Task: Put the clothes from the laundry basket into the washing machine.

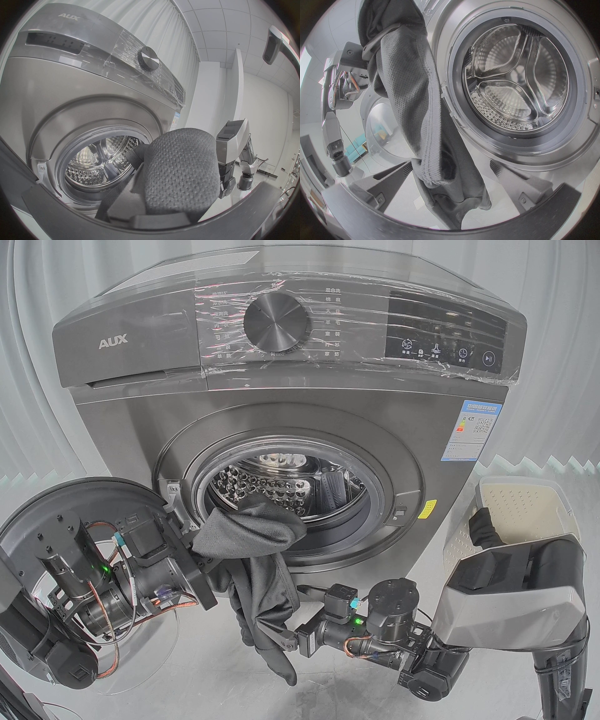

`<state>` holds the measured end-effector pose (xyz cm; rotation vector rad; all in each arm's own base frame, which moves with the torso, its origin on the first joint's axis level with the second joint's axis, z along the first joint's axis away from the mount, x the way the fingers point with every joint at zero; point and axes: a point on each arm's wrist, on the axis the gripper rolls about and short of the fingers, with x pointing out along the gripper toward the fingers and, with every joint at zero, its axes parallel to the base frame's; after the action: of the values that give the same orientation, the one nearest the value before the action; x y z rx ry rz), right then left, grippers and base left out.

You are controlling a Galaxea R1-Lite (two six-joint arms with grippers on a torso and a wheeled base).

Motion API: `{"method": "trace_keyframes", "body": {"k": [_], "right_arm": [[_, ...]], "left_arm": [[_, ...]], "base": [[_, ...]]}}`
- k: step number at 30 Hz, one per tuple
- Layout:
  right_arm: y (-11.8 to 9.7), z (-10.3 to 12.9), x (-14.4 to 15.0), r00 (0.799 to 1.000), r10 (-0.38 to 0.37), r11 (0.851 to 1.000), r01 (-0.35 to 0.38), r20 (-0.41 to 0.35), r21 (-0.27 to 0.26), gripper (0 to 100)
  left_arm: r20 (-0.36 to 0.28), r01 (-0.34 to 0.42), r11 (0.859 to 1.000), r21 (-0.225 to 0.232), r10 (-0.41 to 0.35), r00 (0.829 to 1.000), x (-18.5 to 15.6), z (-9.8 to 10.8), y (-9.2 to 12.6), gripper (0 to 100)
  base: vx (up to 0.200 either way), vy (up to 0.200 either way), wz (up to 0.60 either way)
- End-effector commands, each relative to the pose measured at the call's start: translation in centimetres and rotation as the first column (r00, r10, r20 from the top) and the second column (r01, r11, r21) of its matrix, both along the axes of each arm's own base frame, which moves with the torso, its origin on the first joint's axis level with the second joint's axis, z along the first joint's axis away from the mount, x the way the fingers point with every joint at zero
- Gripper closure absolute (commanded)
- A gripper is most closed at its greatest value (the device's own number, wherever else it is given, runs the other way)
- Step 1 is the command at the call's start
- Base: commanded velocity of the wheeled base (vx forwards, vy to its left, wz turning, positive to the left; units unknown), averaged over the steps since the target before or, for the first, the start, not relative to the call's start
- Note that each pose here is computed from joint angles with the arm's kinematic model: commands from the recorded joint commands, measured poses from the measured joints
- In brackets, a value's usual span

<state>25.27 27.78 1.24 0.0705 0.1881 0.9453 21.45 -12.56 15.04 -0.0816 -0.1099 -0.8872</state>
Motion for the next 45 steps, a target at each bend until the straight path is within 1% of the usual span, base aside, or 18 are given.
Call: {"method": "trace_keyframes", "body": {"k": [1,2,14,19,20,24,30,31,32,33,34,35,37,40,45], "right_arm": [[0.1,0.0,0.0,1.0,-0.001,1.0,0.001,0.001,0.004,0],[0.1,0.1,0.1,1.0,-0.001,1.0,0.001,0.002,0.007,100],[0.2,0.7,0.2,1.0,-0.002,1.0,0.001,0.015,0.022,100],[-0.8,1.0,0.4,1.0,-0.025,1.0,0.025,0.015,0.012,100],[-1.8,1.6,0.5,0.999,-0.046,0.999,0.046,0.019,0.008,100],[-4.2,3.0,0.6,0.994,-0.103,0.995,0.103,0.027,0.004,100],[-7.2,5.4,-0.6,0.988,-0.147,0.989,0.147,0.037,0.008,100],[-8.1,5.9,-1.0,0.987,-0.158,0.987,0.158,0.037,0.002,100],[-8.8,6.2,-1.2,0.984,-0.172,0.985,0.173,0.044,-0.003,100],[-9.9,6.6,-1.3,0.979,-0.2,0.98,0.201,0.049,-0.006,100],[-10.1,6.7,-1.3,0.977,-0.206,0.978,0.206,0.051,-0.006,100],[-11.2,7.3,-1.5,0.971,-0.232,0.973,0.232,0.058,0.002,100],[-12.1,8.1,-1.8,0.965,-0.253,0.968,0.252,0.072,0.015,100],[-12.9,9.4,-3.1,0.964,-0.25,0.968,0.247,0.093,0.039,100],[-13.8,11.4,-5.2,0.961,-0.241,0.969,0.231,0.133,0.087,100]], "left_arm": [[0.0,0.002,1.0,-0.001,-0.002,1.0,0.0,0.0,0.0,100],[-0.001,0.002,1.0,0.0,-0.002,1.0,0.0,0.0,0.0,100],[-0.008,0.002,1.0,0.004,-0.002,1.0,0.0,-0.2,0.0,100],[-0.005,-0.003,1.0,0.002,0.003,1.0,0.0,-0.1,0.0,100],[-0.005,-0.003,1.0,0.0,0.003,1.0,0.0,-0.1,0.0,100],[0.002,-0.018,1.0,-0.003,0.018,1.0,0.1,0.1,0.4,100],[0.006,-0.024,1.0,-0.005,0.024,1.0,0.0,0.2,0.7,100],[0.006,-0.026,1.0,-0.005,0.026,1.0,-0.1,0.2,0.8,100],[0.007,-0.024,1.0,-0.006,0.024,1.0,-0.3,0.3,0.8,100],[0.006,-0.026,1.0,-0.005,0.026,1.0,-0.5,0.3,0.9,100],[0.004,-0.024,1.0,-0.005,0.024,1.0,-0.5,0.3,1.0,100],[0.0,-0.024,1.0,-0.002,0.024,1.0,-0.8,0.2,1.1,100],[-0.003,-0.026,1.0,0.001,0.026,1.0,-1.0,0.1,1.2,100],[-0.001,-0.026,1.0,-0.002,0.026,1.0,-1.7,0.3,1.5,100],[0.003,-0.017,1.0,-0.002,0.017,1.0,-2.1,0.3,1.5,100]], "base": [[0.0,0.0,0.0],[0.0,0.0,0.0],[0.0,0.0,0.0],[0.0,0.0,0.0],[0.0,0.0,0.0],[0.0,0.0,0.0],[0.0,0.0,0.0],[0.0,0.0,0.0],[0.0,0.0,0.0],[0.0,0.0,0.0],[0.0,0.0,0.0],[0.0,0.0,0.0],[0.0,0.0,0.0],[0.0,0.0,0.0],[0.0,0.0,0.0]]}}
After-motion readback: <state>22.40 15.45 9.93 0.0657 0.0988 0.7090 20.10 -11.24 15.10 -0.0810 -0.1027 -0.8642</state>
